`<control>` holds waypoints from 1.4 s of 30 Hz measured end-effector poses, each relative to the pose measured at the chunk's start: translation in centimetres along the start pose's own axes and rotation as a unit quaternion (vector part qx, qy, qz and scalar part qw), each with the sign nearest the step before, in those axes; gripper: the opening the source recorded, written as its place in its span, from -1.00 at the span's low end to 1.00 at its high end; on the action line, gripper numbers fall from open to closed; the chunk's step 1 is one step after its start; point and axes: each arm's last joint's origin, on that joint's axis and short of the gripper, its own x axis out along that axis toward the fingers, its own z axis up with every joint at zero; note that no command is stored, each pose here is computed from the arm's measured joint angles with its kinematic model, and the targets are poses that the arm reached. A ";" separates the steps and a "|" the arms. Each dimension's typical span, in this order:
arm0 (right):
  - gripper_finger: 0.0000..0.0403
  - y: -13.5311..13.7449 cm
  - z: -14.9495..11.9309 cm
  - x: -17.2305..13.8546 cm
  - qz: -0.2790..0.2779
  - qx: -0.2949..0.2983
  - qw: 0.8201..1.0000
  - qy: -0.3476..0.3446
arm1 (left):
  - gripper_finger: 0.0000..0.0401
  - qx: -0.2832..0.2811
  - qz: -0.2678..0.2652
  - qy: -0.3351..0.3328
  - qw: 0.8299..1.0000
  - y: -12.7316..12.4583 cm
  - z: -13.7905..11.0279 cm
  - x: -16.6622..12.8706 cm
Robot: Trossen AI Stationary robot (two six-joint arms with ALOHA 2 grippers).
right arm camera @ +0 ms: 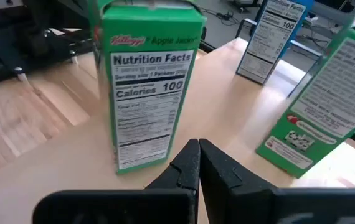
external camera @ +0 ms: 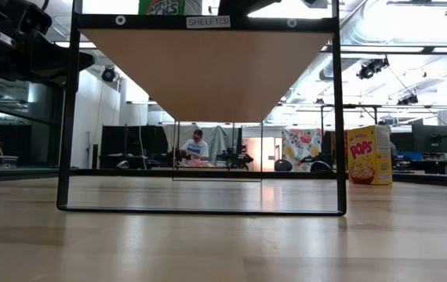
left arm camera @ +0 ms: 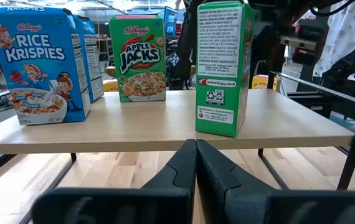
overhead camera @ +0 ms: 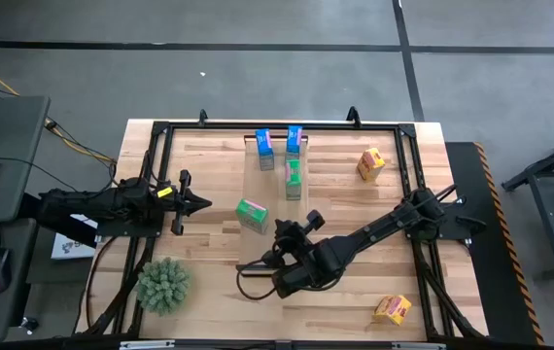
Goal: Stack cereal on shelf
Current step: Put the green cereal box on the shelf aligned with the other green cereal box
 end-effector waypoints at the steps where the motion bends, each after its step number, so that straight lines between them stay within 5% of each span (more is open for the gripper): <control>1: -1.00 0.0 0.1 0.1 0.001 0.002 1.000 -0.001 | -0.98 0.000 0.000 0.000 1.000 0.0 0.0 0.0; 30: -1.00 1.4 1.0 1.5 0.066 0.009 0.998 0.022 | -0.98 0.000 0.000 0.000 1.000 0.0 0.0 0.0; 42: -1.00 -2.0 0.2 -4.7 0.097 -0.095 0.982 0.128 | -0.98 0.000 0.000 0.000 1.000 0.0 0.0 0.0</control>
